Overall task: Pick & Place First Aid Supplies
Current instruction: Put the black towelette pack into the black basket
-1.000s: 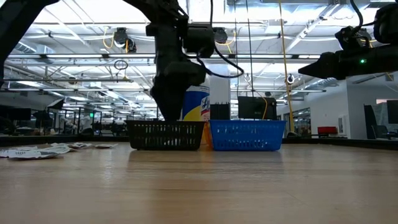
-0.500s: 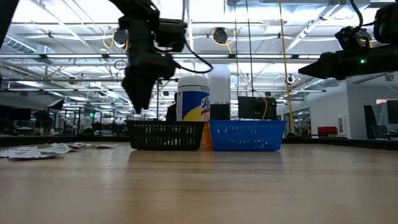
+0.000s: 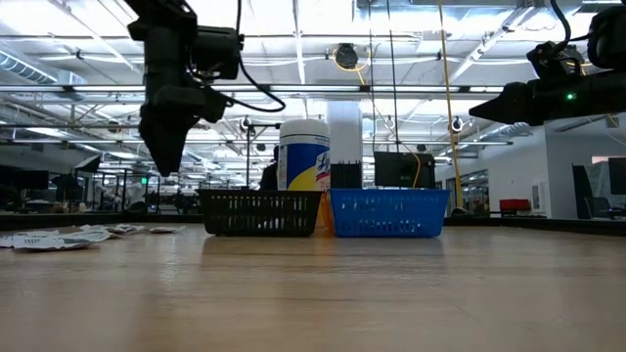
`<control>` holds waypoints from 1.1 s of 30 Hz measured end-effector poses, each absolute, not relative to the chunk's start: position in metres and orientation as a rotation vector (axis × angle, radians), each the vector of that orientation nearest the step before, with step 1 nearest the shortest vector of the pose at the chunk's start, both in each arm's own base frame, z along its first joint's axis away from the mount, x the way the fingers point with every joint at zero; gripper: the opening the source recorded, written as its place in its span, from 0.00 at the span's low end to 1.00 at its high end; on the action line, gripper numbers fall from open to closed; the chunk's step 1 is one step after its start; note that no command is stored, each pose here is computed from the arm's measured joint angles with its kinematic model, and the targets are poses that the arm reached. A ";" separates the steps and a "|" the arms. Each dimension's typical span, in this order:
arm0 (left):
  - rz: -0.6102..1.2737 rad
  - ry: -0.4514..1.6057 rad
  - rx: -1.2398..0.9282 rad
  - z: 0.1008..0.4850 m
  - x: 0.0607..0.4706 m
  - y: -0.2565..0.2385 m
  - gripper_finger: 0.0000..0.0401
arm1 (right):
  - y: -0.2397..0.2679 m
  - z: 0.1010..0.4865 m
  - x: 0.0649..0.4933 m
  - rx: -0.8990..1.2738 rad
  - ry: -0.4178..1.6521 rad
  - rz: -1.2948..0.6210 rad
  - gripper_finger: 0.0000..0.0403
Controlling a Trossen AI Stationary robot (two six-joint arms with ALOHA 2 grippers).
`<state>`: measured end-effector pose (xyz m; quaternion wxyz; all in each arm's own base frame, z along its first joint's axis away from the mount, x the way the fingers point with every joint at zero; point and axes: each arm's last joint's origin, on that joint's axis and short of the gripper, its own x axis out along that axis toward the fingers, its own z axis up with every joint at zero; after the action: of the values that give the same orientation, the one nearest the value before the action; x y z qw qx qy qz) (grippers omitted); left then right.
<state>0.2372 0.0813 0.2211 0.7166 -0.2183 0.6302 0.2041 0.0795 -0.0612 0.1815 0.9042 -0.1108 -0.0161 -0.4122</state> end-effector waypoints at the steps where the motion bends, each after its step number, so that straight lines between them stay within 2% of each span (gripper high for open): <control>1: 0.456 1.393 -0.490 0.218 0.235 0.080 0.68 | -0.061 0.181 0.079 -0.229 -0.033 -0.852 0.69; 12: 0.517 1.325 -0.459 0.171 0.229 0.068 0.68 | -0.061 0.181 0.079 -0.229 -0.033 -0.852 0.69; 25: 0.562 1.281 -0.420 0.140 0.218 0.060 0.67 | -0.061 0.181 0.079 -0.229 -0.033 -0.852 0.69; 29: 0.561 1.279 -0.447 0.136 0.214 0.059 0.59 | -0.061 0.181 0.079 -0.229 -0.033 -0.852 0.69; 33: 0.572 1.279 -0.466 0.135 0.214 0.058 0.44 | -0.061 0.181 0.079 -0.229 -0.033 -0.852 0.69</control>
<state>0.2136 0.0583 0.1350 0.7397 -0.2125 0.5830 0.2605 0.0795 -0.0612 0.1815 0.9042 -0.1107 -0.0161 -0.4123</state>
